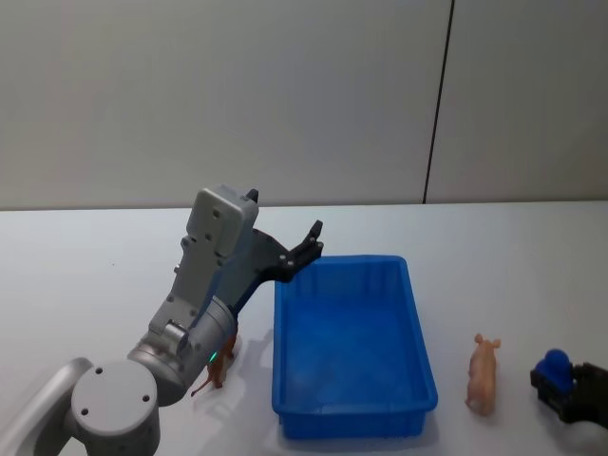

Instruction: Pick up the two dolls from the table and place them into the box.

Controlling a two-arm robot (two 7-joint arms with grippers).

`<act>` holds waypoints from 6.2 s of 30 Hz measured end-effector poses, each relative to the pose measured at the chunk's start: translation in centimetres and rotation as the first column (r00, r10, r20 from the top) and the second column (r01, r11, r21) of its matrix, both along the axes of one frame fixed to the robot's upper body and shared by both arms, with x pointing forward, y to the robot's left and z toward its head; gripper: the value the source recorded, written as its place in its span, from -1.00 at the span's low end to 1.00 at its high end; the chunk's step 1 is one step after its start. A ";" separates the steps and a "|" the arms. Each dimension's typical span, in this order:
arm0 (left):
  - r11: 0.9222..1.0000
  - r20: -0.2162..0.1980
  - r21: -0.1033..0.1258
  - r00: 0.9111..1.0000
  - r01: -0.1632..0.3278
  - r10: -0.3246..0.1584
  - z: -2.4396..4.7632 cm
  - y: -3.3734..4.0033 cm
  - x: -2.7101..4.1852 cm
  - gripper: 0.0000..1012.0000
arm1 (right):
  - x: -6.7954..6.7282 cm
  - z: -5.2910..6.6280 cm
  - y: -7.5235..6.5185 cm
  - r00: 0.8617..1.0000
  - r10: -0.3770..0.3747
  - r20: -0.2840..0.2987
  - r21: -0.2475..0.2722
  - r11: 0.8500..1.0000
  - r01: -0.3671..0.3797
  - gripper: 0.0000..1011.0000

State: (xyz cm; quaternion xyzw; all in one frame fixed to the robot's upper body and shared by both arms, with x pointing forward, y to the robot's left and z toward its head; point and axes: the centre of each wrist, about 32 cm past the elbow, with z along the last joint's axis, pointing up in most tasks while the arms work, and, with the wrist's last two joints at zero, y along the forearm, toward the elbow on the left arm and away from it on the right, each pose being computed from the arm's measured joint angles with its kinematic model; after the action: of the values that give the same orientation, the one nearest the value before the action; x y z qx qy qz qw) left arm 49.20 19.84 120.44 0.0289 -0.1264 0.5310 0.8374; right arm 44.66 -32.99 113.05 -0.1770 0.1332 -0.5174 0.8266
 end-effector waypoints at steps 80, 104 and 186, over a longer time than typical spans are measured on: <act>1.000 0.000 0.000 1.000 0.000 0.000 0.00 0.00 0.00 0.98 | 3.9 4.0 9.3 0.907 0.362 0.217 0.037 0.925 -0.378 0.99; 1.000 0.000 0.000 1.000 0.000 0.000 0.00 0.00 0.00 0.98 | 1.3 2.1 5.1 0.976 0.198 0.086 0.016 0.980 -0.200 0.99; 1.000 0.000 0.000 1.000 0.000 0.000 0.00 0.00 0.00 0.98 | 2.8 1.3 7.7 0.987 0.062 0.149 -0.065 0.997 -0.053 -0.27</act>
State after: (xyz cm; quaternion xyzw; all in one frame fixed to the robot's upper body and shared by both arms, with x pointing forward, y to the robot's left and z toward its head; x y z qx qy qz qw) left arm 49.20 19.84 120.44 0.0289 -0.1264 0.5310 0.8374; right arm 47.51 -25.32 114.34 -0.1661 0.0496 -0.5092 0.8430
